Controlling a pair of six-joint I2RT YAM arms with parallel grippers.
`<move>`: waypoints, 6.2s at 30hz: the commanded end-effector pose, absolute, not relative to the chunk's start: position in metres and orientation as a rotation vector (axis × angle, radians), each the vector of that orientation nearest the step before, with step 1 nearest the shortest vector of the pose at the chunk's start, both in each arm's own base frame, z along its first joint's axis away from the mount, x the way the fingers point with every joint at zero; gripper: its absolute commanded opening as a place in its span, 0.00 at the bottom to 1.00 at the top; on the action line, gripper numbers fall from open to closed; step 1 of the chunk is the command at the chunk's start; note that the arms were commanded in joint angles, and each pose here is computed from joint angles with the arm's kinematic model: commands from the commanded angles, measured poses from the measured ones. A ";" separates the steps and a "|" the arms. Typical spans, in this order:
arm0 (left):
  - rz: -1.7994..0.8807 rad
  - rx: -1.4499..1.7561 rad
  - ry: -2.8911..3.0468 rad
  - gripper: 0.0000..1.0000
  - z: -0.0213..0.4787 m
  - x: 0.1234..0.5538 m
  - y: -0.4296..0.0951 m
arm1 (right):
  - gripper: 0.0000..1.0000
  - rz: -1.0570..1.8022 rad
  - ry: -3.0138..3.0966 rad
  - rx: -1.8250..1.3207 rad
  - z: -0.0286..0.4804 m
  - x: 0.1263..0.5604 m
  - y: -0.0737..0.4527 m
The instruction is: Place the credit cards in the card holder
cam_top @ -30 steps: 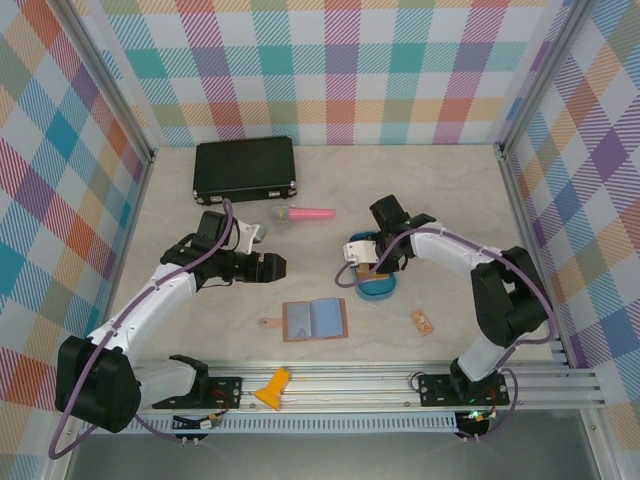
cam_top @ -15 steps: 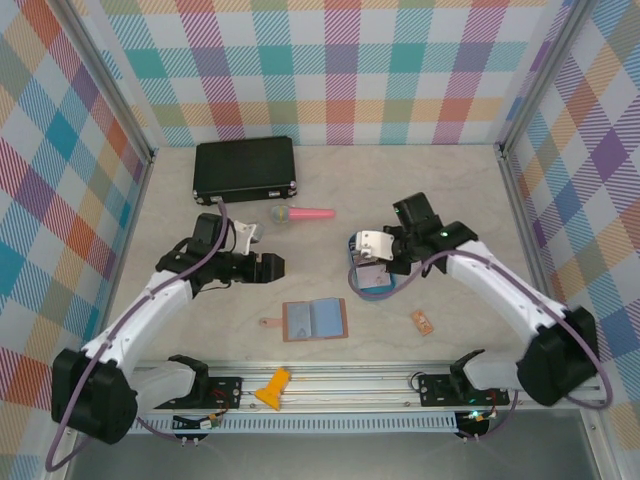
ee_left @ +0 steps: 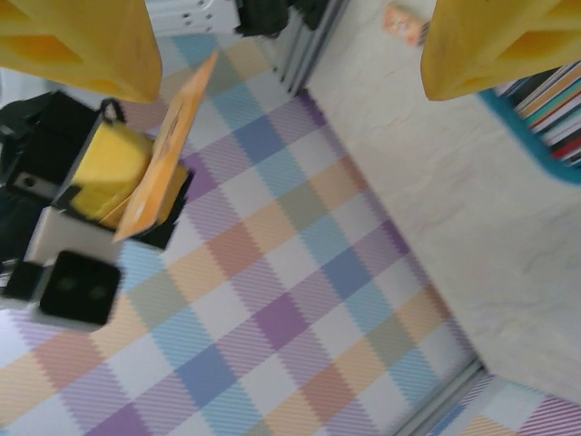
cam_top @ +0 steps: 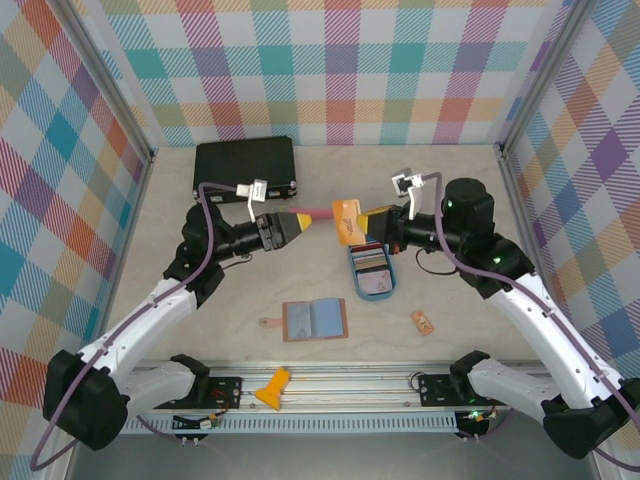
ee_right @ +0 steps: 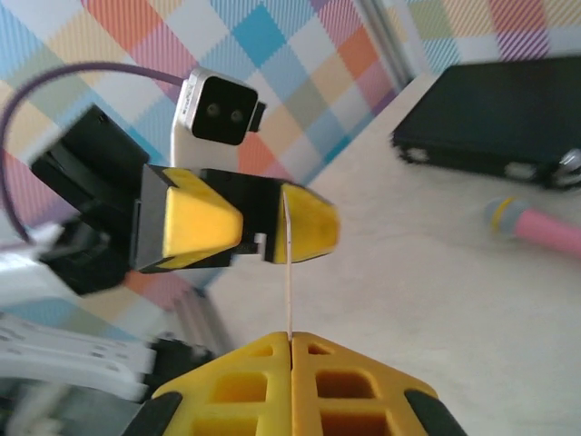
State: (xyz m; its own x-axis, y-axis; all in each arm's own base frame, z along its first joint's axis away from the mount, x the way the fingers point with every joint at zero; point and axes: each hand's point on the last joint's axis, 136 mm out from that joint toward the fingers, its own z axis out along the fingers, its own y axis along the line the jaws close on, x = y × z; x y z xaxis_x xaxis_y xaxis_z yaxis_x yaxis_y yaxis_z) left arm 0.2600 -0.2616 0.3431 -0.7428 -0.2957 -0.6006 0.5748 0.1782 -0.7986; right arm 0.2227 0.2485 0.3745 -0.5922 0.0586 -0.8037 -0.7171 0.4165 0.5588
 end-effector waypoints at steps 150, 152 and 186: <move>-1.005 -0.445 2.926 0.54 0.018 0.176 -0.168 | 0.00 0.992 2.873 0.046 0.025 0.150 0.328; -0.986 -0.467 2.963 0.54 0.015 0.170 -0.165 | 0.00 0.918 2.924 0.068 0.020 0.147 0.322; -0.885 -0.506 3.016 0.54 0.007 0.165 -0.156 | 0.00 0.565 3.138 0.091 -0.014 0.125 0.294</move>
State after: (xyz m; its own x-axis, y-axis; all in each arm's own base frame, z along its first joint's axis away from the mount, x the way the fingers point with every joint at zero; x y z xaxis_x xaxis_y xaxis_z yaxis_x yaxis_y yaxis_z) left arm 0.1843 -0.1767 0.0304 -0.9631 -0.2605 0.0673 -0.2428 0.7335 -0.6349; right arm 0.1543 0.3358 0.0320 -0.9966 0.0564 -0.0599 0.0143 0.8357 0.5490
